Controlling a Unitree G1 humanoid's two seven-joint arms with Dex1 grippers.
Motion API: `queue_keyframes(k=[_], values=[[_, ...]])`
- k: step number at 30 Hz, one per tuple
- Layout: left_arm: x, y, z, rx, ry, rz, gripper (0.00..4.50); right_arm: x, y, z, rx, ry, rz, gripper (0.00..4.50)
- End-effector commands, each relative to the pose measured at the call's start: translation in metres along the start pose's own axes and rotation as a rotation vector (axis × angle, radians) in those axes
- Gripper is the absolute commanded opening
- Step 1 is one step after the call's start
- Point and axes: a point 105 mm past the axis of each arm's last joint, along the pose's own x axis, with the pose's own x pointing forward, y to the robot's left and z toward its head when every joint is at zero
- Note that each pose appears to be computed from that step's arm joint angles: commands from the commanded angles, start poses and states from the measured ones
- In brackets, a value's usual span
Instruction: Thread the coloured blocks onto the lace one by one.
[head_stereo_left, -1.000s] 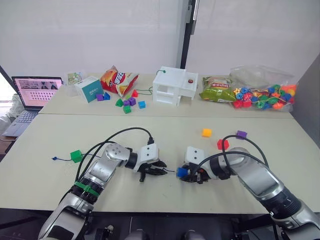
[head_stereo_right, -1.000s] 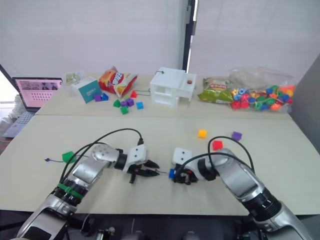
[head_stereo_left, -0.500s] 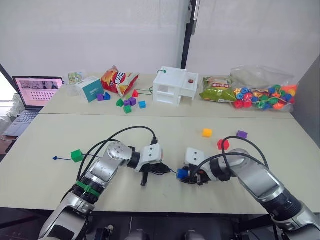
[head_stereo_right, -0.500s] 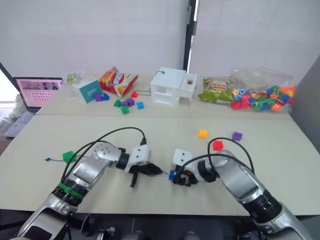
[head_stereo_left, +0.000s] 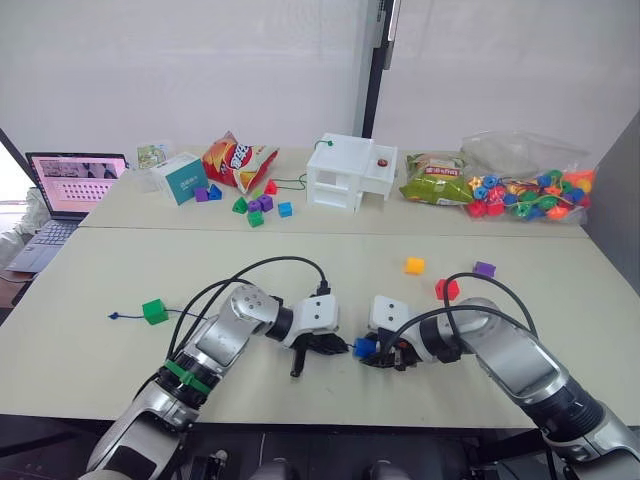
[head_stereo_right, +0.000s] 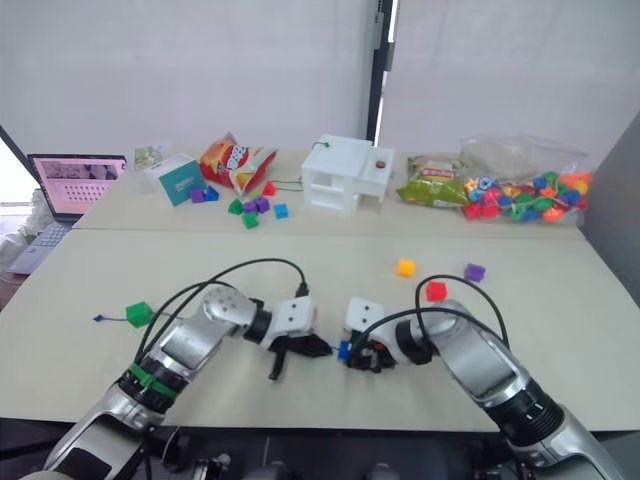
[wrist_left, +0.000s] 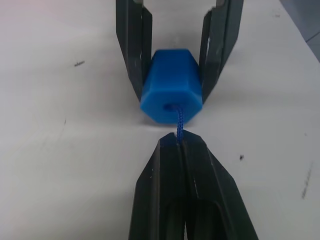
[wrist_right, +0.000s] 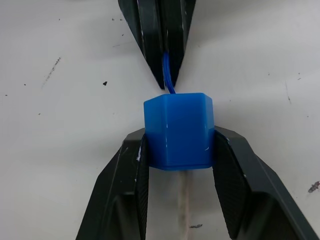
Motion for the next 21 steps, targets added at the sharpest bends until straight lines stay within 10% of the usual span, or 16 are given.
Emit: queue_keyframes(k=[1, 9, 12, 21], values=[[0.002, -0.001, 0.017, 0.053, -0.027, -0.007, 0.0, -0.003, 0.001, 0.007, -0.017, -0.022, -0.007, 1.29], [-0.007, 0.009, 0.013, 0.029, -0.015, 0.065, 0.0, -0.001, 0.001, 0.007, -0.023, -0.018, -0.007, 1.29], [-0.016, 0.01, 0.011, 0.014, -0.011, 0.063, 0.86, 0.0, 0.002, 0.007, -0.02, -0.021, -0.005, 1.29], [-0.035, 0.003, 0.02, 0.006, -0.016, 0.006, 3.83, -0.01, -0.004, 0.013, 0.002, -0.059, -0.067, 4.5]])
